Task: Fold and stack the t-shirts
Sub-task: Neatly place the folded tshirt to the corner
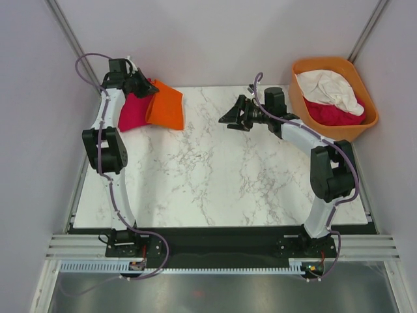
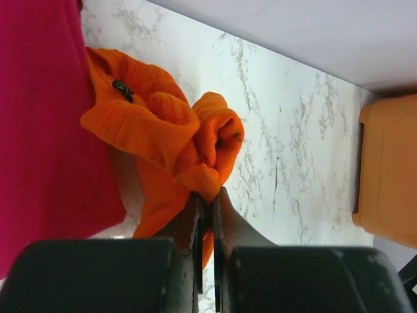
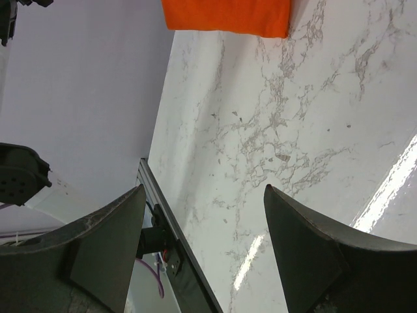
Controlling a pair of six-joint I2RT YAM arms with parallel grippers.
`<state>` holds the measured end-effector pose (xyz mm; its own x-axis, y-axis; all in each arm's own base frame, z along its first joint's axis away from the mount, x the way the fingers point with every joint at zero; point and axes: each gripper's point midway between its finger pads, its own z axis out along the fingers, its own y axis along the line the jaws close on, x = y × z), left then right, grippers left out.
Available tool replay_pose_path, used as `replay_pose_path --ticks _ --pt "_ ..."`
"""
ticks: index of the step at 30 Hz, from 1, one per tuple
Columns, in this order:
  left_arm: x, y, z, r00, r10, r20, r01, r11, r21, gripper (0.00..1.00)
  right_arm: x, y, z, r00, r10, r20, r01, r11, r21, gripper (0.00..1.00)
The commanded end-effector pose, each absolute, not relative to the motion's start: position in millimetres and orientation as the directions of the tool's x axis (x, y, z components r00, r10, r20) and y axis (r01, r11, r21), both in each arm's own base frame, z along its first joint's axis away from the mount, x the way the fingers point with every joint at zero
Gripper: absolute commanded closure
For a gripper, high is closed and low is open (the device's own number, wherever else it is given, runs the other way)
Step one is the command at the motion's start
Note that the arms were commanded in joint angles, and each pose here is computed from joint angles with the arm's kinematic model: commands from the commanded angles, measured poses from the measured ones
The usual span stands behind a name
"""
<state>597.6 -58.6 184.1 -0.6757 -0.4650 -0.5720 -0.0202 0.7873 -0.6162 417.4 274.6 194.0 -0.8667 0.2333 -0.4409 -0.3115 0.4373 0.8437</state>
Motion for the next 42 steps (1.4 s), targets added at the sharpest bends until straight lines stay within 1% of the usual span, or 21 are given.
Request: replay_pose_path --ticks 1,8,10,12,16,21,25,28,31,34,35,36,38,42 --pt "608 -40 205 -0.657 -0.466 -0.592 0.025 0.772 -0.635 0.98 417 274 218 -0.829 0.239 -0.506 -0.386 0.41 0.827 0.18" --pt "625 19 209 -0.603 -0.541 -0.587 -0.015 0.743 -0.669 0.98 419 275 214 -0.833 0.243 -0.498 -0.379 0.406 0.832 0.19" --pt "626 35 221 -0.582 -0.55 -0.6 0.007 0.734 -0.679 0.98 421 275 212 -0.834 0.247 -0.493 -0.375 0.403 0.835 0.18" --pt "629 41 230 -0.572 -0.529 -0.627 0.063 0.734 -0.676 0.98 421 277 211 -0.838 0.248 -0.485 -0.368 0.399 0.84 0.19" --pt "628 63 245 -0.525 -0.508 -0.683 0.088 0.766 -0.637 0.98 421 278 208 -0.843 0.248 -0.478 -0.363 0.393 0.845 0.19" --pt "625 93 235 -0.517 -0.572 -0.636 0.018 0.736 -0.677 0.98 423 279 207 -0.844 0.251 -0.474 -0.361 0.388 0.848 0.19" --pt "623 112 205 -0.535 -0.597 -0.598 -0.04 0.725 -0.688 0.98 423 279 203 -0.848 0.252 -0.465 -0.352 0.387 0.852 0.19" --pt "624 121 190 -0.537 -0.604 -0.589 -0.066 0.726 -0.685 0.96 423 280 202 -0.85 0.251 -0.463 -0.351 0.386 0.853 0.19" --pt "626 138 177 -0.519 -0.644 -0.562 -0.111 0.703 -0.702 0.9 422 281 201 -0.853 0.247 -0.459 -0.348 0.385 0.855 0.19" --pt "628 151 166 -0.508 -0.678 -0.532 -0.127 0.669 -0.732 0.71 422 282 198 -0.854 0.244 -0.46 -0.349 0.388 0.853 0.19" --pt "629 153 158 -0.511 -0.681 -0.525 -0.135 0.667 -0.733 0.55 422 282 197 -0.855 0.245 -0.458 -0.346 0.388 0.854 0.19" --pt "630 154 152 -0.512 -0.679 -0.526 -0.14 0.671 -0.728 0.52 422 283 197 -0.855 0.243 -0.457 -0.347 0.387 0.854 0.19" --pt "630 159 139 -0.51 -0.686 -0.519 -0.171 0.672 -0.72 0.5 423 284 194 -0.859 0.24 -0.453 -0.343 0.387 0.856 0.19" --pt "630 181 105 -0.486 -0.722 -0.493 -0.27 0.66 -0.701 0.5 420 285 192 -0.862 0.234 -0.449 -0.341 0.388 0.856 0.19"
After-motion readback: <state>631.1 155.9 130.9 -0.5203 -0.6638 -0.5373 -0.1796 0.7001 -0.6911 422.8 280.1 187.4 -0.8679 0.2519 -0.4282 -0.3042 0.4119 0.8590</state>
